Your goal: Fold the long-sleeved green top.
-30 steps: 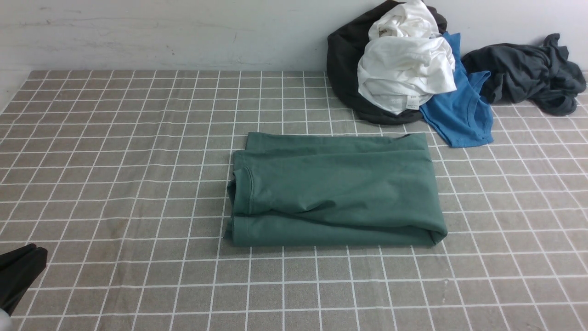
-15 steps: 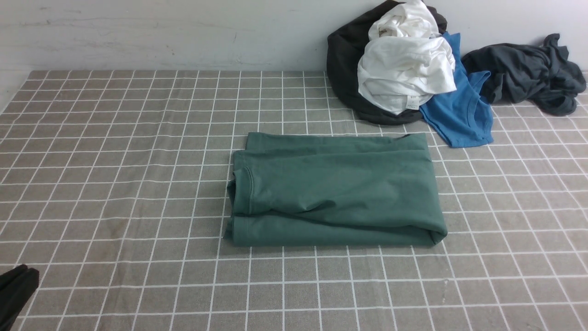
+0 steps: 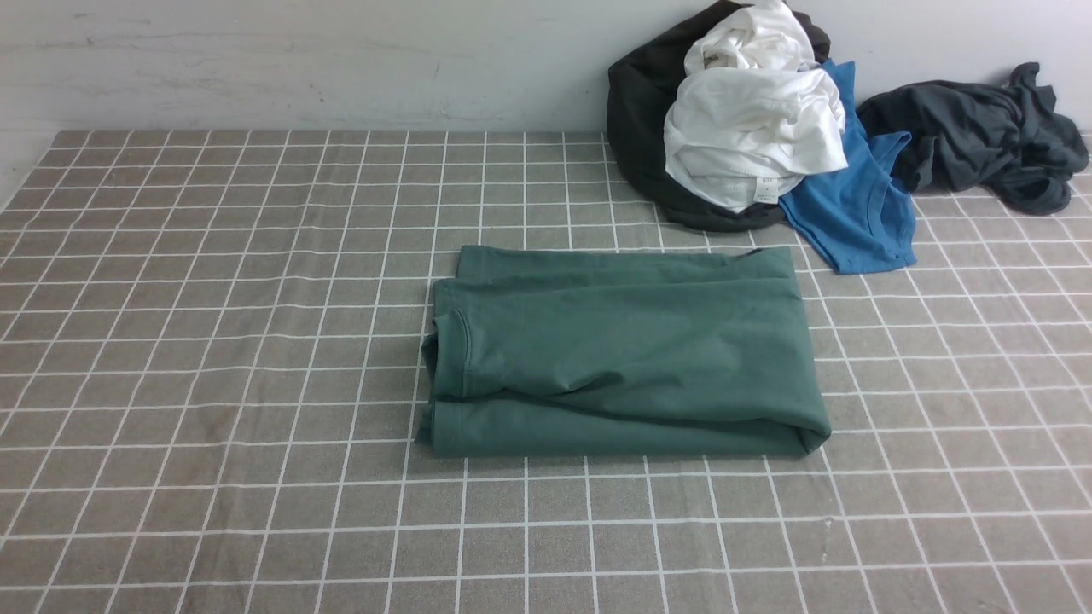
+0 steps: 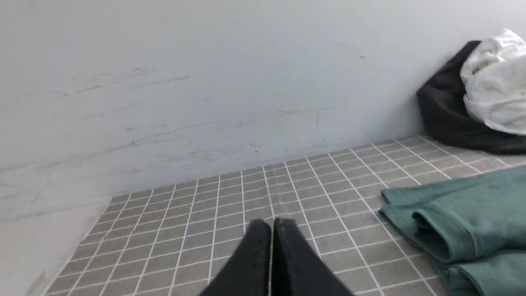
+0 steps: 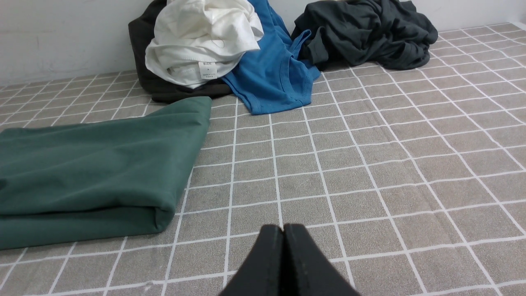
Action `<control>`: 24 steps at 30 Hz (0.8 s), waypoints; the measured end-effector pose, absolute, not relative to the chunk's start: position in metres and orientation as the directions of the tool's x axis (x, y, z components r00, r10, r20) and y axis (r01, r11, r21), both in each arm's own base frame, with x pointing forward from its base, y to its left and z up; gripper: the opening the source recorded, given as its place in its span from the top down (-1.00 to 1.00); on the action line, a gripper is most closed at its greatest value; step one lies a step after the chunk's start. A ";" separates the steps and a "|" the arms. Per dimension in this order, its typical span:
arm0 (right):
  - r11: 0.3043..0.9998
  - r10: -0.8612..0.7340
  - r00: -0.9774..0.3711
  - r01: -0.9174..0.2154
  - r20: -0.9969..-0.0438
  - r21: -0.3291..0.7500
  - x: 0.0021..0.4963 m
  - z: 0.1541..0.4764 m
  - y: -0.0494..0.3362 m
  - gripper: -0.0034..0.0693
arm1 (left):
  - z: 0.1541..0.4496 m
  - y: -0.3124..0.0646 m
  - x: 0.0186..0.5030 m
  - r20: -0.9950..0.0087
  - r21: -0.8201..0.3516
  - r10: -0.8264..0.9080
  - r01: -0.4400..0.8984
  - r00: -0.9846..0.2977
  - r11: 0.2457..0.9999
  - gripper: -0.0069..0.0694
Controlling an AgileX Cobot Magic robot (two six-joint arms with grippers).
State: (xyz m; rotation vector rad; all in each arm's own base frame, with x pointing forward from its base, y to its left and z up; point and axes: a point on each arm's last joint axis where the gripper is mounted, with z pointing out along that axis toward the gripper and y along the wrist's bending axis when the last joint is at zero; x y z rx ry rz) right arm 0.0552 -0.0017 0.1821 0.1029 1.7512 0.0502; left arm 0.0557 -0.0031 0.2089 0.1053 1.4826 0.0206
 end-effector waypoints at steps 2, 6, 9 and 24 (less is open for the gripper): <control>0.995 0.097 -0.179 0.041 -0.979 0.091 0.055 0.182 -0.002 0.94 | 0.203 -0.002 0.056 -0.998 0.030 0.030 0.002 0.050 1.000 0.84; 0.995 0.097 -0.180 0.041 -0.979 0.091 0.055 0.182 -0.002 0.94 | 0.187 -0.001 0.056 -0.992 -0.029 -0.028 0.010 -0.126 1.000 0.84; 0.995 0.097 -0.180 0.041 -0.979 0.091 0.055 0.182 -0.002 0.94 | 0.173 -0.001 0.053 -0.959 -0.053 -0.050 0.001 -0.279 0.999 0.84; 0.995 0.097 -0.181 0.041 -0.979 0.091 0.055 0.182 -0.002 0.94 | 0.173 -0.001 0.053 -0.959 -0.032 -0.028 0.007 -0.283 0.999 0.84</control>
